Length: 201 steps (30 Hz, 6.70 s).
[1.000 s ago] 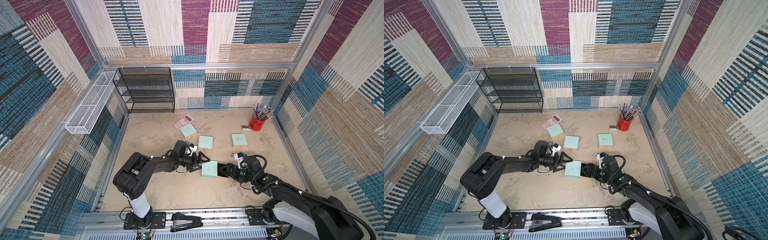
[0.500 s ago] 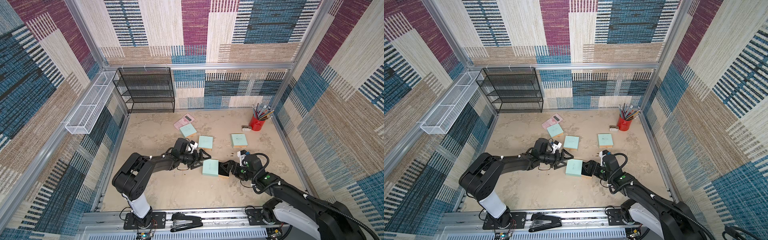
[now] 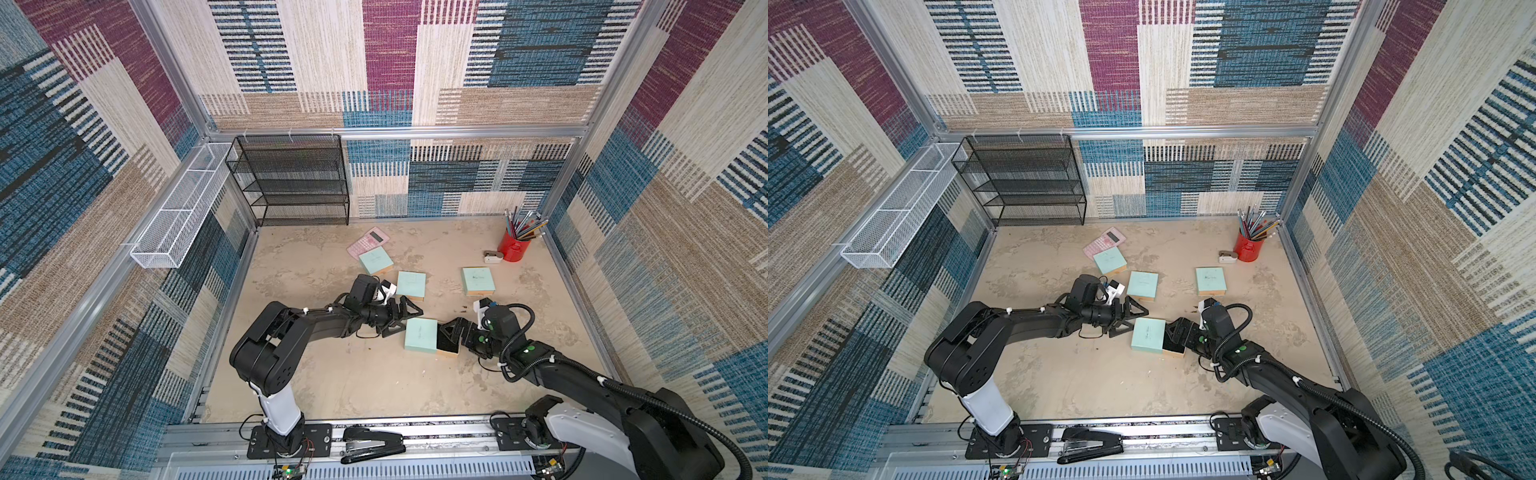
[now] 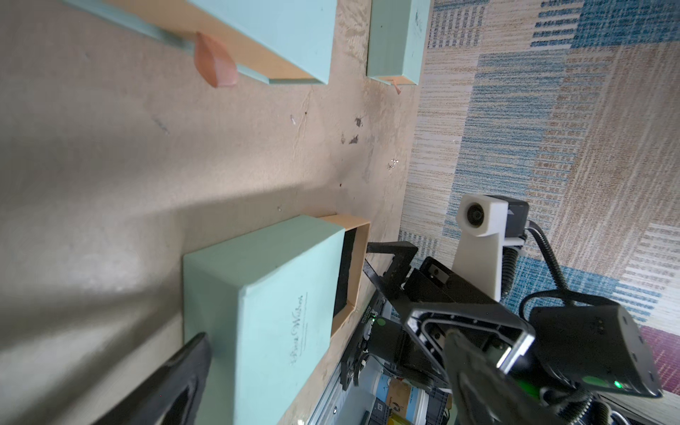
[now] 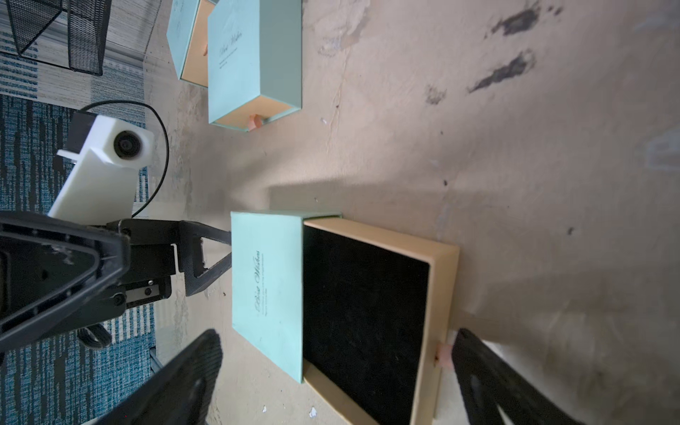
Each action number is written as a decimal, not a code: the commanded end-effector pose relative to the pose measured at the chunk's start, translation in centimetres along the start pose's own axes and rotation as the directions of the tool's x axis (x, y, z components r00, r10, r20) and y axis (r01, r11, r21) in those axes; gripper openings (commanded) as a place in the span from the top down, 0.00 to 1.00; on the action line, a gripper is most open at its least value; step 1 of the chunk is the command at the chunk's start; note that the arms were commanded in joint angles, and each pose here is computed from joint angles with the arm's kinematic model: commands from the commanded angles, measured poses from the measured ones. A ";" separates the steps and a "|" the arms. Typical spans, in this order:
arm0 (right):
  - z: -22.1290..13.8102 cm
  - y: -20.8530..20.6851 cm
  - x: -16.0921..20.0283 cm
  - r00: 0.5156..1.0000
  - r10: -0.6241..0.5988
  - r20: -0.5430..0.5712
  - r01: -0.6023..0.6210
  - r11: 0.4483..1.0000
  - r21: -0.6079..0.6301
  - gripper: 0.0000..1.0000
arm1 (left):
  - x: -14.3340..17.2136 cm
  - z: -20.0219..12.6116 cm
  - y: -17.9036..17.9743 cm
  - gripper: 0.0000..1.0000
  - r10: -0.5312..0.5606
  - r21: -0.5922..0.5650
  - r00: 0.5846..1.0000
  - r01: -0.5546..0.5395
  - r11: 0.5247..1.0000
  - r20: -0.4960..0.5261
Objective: Take out the earrings from the drawer-style jewelry box
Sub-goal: Close the drawer of the jewelry box, then adjust the jewelry box at the center of the board, then pick up the jewelry box from the center of the board.
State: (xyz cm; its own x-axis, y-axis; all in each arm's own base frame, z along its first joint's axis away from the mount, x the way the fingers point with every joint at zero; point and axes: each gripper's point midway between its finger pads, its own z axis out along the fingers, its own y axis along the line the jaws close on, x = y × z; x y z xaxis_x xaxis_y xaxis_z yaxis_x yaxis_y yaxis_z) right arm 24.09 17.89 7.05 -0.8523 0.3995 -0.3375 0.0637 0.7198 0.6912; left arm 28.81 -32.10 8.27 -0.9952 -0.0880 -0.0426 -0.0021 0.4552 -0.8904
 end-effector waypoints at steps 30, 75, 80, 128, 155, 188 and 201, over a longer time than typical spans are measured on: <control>1.2 3.5 -0.1 1.000 0.006 -0.010 -0.008 0.982 -0.191 0.01 | 1.2 2.2 -1.8 0.01 0.004 0.109 0.997 0.004 0.994 -0.072; 3.3 5.7 -5.1 0.986 -0.162 -0.031 0.155 0.974 -0.168 0.01 | 10.0 -6.2 0.0 0.27 0.139 -0.151 0.983 -0.156 0.976 -0.120; 5.0 5.8 -4.5 0.984 -0.160 -0.084 0.140 0.968 -0.209 0.01 | 12.5 -3.6 0.5 0.45 0.144 -0.154 0.965 -0.180 0.972 -0.220; -2.0 0.0 -2.3 0.992 -0.111 0.063 0.097 0.977 0.193 0.01 | 4.6 -2.1 -2.3 0.37 0.133 -0.024 0.991 -0.133 0.991 0.016; 3.2 1.7 0.9 0.928 -0.316 -0.196 0.372 0.808 0.456 0.01 | 5.1 -14.7 -6.0 0.02 0.362 -0.160 0.926 -0.344 0.925 0.104; 4.7 2.2 1.6 0.830 -0.470 -0.302 0.555 0.750 0.360 0.01 | 4.8 -14.4 -5.7 0.01 0.322 -0.116 0.941 -0.310 0.944 0.108; 5.0 1.2 1.4 0.828 -0.462 -0.318 0.559 0.723 0.406 0.00 | 4.4 -14.4 -5.6 0.01 0.302 -0.092 0.947 -0.293 0.952 0.112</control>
State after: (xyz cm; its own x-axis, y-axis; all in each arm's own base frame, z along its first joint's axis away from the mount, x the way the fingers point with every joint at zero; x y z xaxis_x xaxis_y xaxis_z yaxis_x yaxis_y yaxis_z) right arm 25.21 22.09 4.10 -0.9061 -0.1799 -0.3829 -0.2190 0.9738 0.0608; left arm 22.89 -22.05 19.25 -0.9354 -0.0478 -0.3503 0.2647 0.5623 -0.7834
